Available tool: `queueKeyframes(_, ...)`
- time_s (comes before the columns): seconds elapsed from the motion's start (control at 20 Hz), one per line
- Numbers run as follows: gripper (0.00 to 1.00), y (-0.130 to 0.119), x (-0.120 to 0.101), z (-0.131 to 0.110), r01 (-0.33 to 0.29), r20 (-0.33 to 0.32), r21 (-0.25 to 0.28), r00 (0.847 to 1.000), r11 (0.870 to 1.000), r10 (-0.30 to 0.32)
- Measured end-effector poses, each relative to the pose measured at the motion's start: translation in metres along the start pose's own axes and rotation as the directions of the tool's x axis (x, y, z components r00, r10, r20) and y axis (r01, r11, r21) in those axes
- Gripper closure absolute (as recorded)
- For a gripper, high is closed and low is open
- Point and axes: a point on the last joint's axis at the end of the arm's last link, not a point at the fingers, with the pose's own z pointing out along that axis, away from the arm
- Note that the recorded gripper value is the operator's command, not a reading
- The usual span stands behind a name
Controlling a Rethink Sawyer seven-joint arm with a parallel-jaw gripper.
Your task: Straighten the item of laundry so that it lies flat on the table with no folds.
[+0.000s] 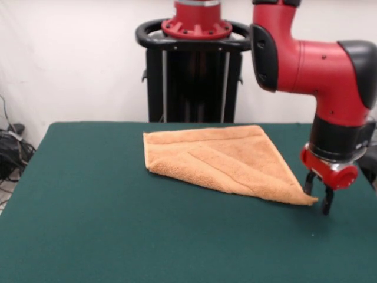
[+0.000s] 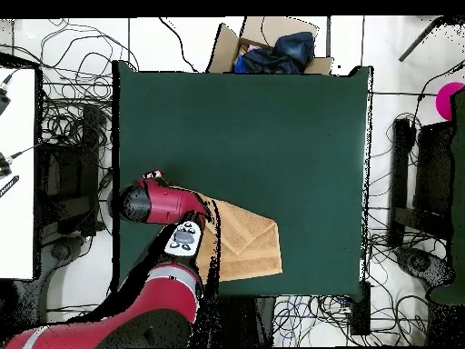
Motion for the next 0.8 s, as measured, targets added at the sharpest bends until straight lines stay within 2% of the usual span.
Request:
queueKeyframes(0.65, 0.00, 0.013, 0.013, -0.006, 0.021, -0.005, -0.026, 1.000, 0.999, -0.021)
queueKeyframes(0.75, 0.00, 0.016, 0.018, -0.013, 0.027, -0.010, -0.027, 1.000, 0.999, -0.028)
queueKeyframes(0.8, 0.00, 0.020, 0.020, -0.024, 0.031, -0.019, -0.025, 0.999, 0.999, -0.031)
